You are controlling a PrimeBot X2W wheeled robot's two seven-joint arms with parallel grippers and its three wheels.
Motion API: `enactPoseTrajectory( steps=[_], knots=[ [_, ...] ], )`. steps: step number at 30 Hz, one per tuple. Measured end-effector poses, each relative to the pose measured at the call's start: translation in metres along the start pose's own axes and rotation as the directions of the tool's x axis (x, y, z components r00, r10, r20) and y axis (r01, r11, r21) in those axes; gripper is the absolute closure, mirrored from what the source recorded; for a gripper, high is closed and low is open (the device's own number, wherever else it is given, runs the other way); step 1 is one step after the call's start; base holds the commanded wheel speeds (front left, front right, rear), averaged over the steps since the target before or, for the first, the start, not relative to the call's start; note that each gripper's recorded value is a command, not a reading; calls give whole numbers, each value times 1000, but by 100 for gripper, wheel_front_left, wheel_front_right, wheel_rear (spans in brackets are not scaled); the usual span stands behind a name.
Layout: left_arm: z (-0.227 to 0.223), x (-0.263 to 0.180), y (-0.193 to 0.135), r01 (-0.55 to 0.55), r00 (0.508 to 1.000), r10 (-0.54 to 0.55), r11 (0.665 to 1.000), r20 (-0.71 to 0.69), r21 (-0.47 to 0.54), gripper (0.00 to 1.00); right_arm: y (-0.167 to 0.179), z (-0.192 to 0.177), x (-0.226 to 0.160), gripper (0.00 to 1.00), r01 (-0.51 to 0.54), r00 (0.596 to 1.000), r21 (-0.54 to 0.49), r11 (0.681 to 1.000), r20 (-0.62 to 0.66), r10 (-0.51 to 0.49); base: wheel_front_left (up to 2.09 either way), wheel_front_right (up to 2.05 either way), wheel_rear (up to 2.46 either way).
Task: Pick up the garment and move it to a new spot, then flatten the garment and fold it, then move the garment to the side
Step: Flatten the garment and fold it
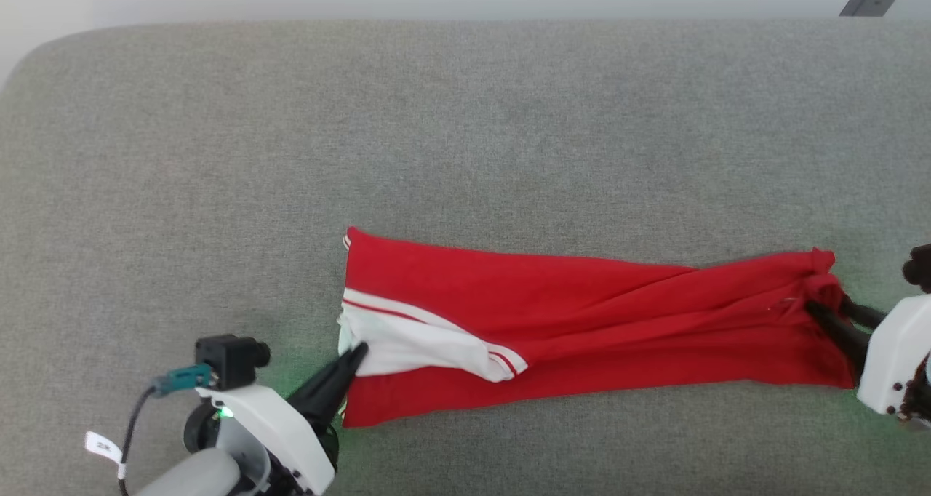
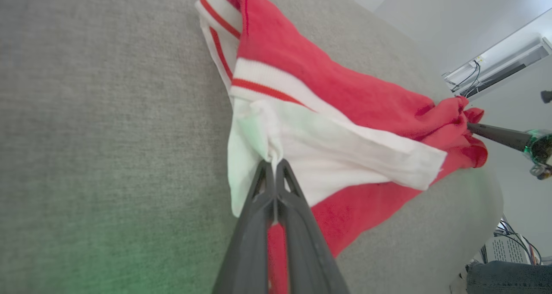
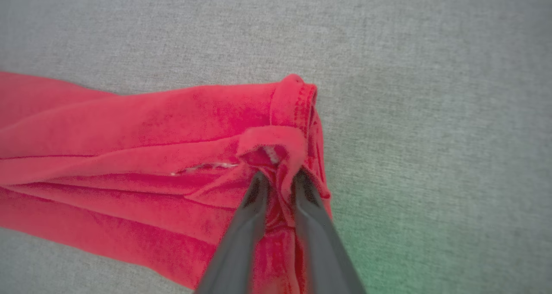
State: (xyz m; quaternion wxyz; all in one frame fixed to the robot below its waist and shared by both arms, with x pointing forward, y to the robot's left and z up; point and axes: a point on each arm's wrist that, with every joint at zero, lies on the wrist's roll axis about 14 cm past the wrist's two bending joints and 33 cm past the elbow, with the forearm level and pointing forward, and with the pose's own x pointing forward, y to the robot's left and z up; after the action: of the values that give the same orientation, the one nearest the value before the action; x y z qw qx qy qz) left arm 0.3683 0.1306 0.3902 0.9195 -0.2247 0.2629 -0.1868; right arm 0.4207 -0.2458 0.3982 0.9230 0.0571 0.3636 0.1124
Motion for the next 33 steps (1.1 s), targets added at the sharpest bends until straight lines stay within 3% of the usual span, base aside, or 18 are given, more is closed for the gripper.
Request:
enactPoseTrajectory(
  steps=[2,3,13,24,25,26,27,29,33],
  knots=[
    [9,0,2,-6,1000,6,1000,29,6,7,-2,2,-4,0,5,1000,8,1000,2,-5,0,0,0],
    [14,-1,3,-10,999,10,1000,48,9,0,-3,4,-5,0,8,1000,10,1000,5,-8,0,0,0],
    [36,-28,16,-129,959,134,991,251,-36,0,-7,-15,2,0,26,993,83,996,-115,-17,0,0,0],
    [42,-68,53,-340,869,315,940,381,-2,0,3,-16,20,0,12,981,78,997,-193,4,0,0,0],
    [47,-72,54,-358,857,320,934,403,19,0,4,-16,21,24,10,980,73,997,-199,5,0,0,0],
    [51,-75,54,-373,850,319,926,420,51,0,4,-16,21,37,9,979,72,997,-204,6,0,0,0],
    [55,-78,54,-389,840,321,918,437,75,0,5,-17,22,67,8,978,72,997,-209,7,0,0,0],
    [62,-83,53,-421,829,315,896,461,144,0,7,-17,23,99,3,976,75,997,-217,13,0,0,0],
    [73,-87,43,-456,809,294,860,509,228,0,11,-19,25,100,-7,973,83,997,-228,26,0,0,0]
  ],
)
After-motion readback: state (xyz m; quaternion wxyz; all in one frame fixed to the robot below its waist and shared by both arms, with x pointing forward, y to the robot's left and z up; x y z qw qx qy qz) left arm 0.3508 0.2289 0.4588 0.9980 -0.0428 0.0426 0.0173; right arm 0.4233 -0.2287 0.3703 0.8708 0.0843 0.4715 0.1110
